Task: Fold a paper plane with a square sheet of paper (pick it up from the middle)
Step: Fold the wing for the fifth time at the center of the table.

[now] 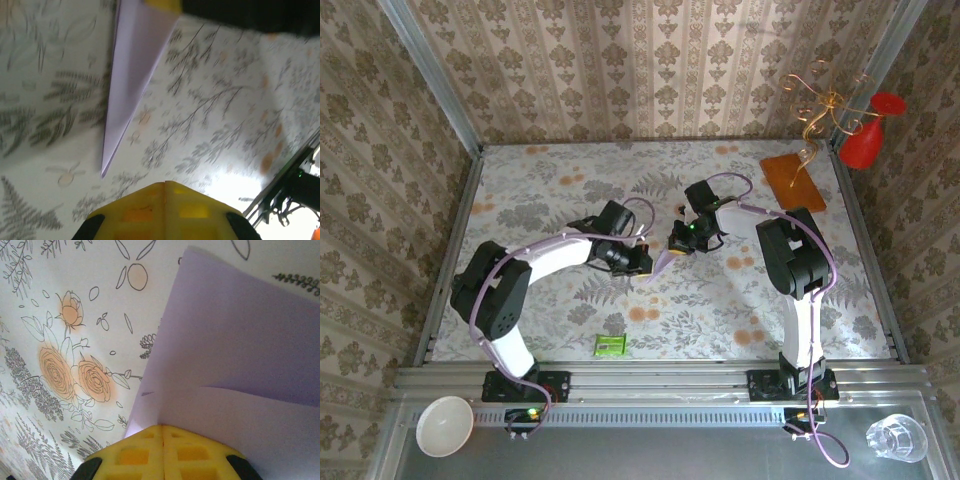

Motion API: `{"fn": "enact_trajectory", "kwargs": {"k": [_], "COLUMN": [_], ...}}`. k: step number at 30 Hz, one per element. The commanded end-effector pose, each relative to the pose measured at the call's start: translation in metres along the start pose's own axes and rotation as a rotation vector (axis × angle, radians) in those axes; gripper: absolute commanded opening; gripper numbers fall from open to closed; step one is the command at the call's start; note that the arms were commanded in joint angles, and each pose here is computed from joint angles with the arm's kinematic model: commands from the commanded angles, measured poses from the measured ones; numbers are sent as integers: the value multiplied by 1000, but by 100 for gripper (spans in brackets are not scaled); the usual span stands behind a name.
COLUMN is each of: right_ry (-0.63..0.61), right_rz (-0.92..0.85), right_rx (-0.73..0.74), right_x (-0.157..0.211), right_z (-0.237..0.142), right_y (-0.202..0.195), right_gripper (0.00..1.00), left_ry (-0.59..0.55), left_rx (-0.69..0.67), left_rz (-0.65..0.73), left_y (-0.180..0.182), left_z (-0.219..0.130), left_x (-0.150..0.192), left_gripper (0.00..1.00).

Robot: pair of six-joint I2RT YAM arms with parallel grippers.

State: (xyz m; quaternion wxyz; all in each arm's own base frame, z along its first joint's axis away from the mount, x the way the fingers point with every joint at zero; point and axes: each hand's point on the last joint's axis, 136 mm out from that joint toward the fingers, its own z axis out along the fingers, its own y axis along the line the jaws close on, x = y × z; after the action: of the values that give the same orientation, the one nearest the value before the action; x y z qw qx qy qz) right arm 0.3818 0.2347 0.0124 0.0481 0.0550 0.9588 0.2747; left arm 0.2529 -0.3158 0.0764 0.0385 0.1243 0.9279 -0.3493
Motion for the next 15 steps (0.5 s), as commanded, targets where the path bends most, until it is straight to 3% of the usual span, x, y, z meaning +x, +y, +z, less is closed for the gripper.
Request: {"fn": "enact_trajectory", "kwargs": {"k": [1,8,15], "right_ry": [89,71,55], "right_rz": [72,66,45], "right_rx": [178,116,68], "right_x": [29,22,14], "right_z": [24,21,15], "right_y": [-59,-43,-28], "right_gripper": [8,8,8], "left_ry": [-15,-26,-17], "left_rx": [-14,16,12], "left_rz": [-23,-52,-60], "left_y": [7,5,12], "left_z": [10,39,56], "left_x": [-17,-47,-50], "left_gripper": [0,0,0]}}
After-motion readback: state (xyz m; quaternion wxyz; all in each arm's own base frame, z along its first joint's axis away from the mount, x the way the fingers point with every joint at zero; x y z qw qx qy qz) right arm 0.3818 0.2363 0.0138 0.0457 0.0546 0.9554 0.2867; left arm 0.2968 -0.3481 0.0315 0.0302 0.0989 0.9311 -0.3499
